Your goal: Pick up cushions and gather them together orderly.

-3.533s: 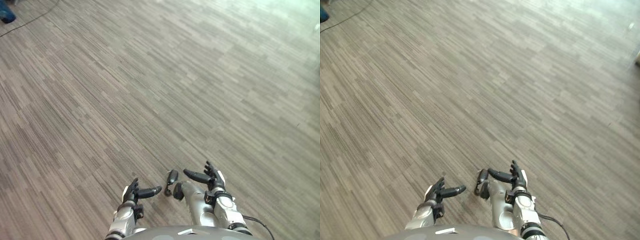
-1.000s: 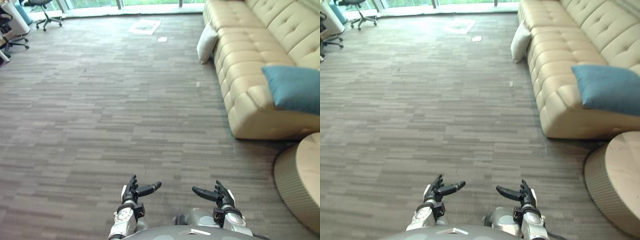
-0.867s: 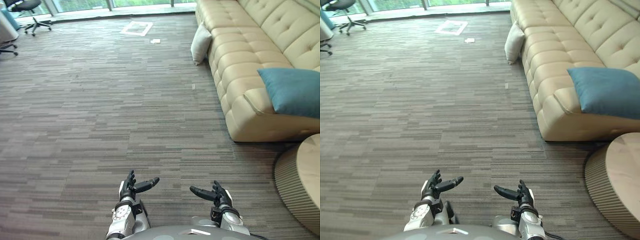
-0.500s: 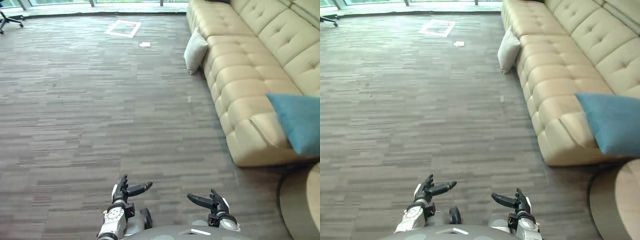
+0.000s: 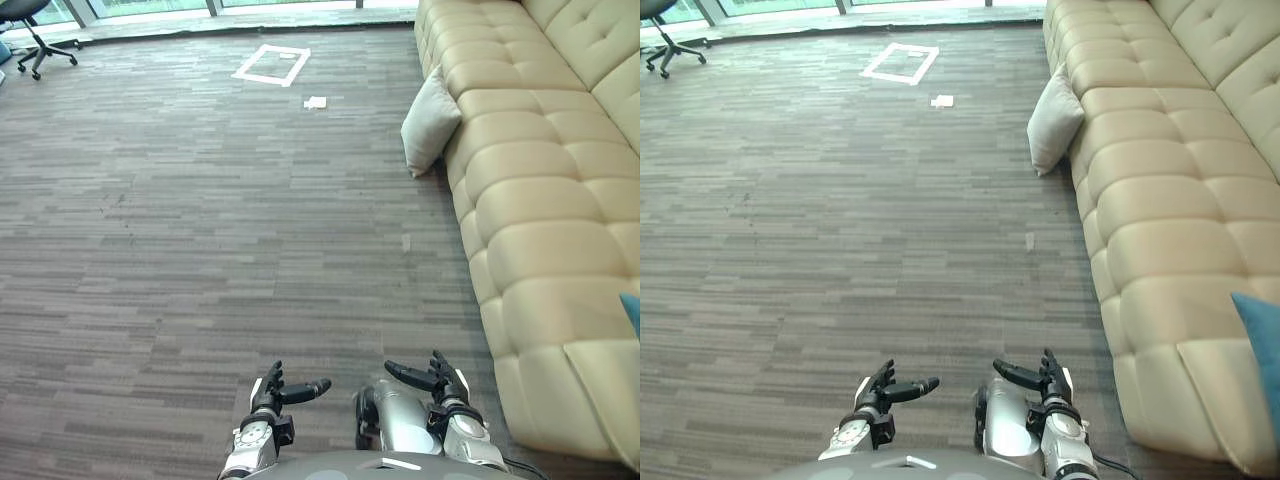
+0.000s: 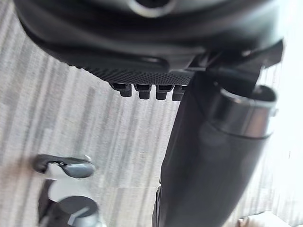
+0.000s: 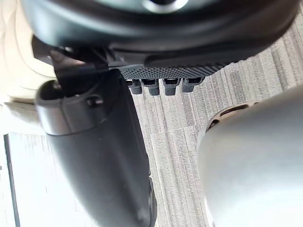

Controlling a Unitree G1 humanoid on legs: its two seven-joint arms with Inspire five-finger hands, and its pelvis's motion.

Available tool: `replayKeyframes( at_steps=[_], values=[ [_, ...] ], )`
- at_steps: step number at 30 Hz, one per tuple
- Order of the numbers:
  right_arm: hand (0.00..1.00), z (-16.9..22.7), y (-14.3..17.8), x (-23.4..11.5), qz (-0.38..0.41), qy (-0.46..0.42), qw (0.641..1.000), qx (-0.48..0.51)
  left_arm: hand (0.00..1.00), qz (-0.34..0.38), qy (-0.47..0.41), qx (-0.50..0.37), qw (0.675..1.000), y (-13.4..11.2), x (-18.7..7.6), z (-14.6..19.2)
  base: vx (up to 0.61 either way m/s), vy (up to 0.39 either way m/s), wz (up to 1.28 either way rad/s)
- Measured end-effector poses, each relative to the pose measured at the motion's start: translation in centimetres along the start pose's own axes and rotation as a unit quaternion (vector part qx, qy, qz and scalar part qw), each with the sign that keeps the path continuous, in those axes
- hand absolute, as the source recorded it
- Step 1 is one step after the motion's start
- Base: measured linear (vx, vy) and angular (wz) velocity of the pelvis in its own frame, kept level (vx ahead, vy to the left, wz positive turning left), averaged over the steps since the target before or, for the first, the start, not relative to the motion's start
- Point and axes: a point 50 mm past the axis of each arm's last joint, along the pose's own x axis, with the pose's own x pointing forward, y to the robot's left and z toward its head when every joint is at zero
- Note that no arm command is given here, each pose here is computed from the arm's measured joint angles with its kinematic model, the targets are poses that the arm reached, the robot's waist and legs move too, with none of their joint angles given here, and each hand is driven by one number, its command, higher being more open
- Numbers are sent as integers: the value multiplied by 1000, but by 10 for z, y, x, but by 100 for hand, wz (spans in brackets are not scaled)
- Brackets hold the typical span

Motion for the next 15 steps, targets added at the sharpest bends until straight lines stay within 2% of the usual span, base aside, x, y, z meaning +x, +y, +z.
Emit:
replayKeyframes(
  at_steps=[6, 10, 12, 15],
  values=[
    [100, -9, 5, -1, 3, 19, 1000, 5, 100, 9, -31, -9, 999, 4, 3, 15, 505, -15, -33],
    [100, -16, 1, -1, 0, 36, 999, -10, 100, 9, -28, 2, 1000, 5, 3, 14, 667, 232, -64],
    [100, -24, 8, -4, 4, 47, 999, -2, 100, 17, -29, 18, 999, 16, 6, 19, 622, 222, 1],
    [100, -25, 13, -4, 8, 52, 999, 5, 100, 13, -16, 45, 999, 19, 7, 16, 494, 193, 0]
  ],
)
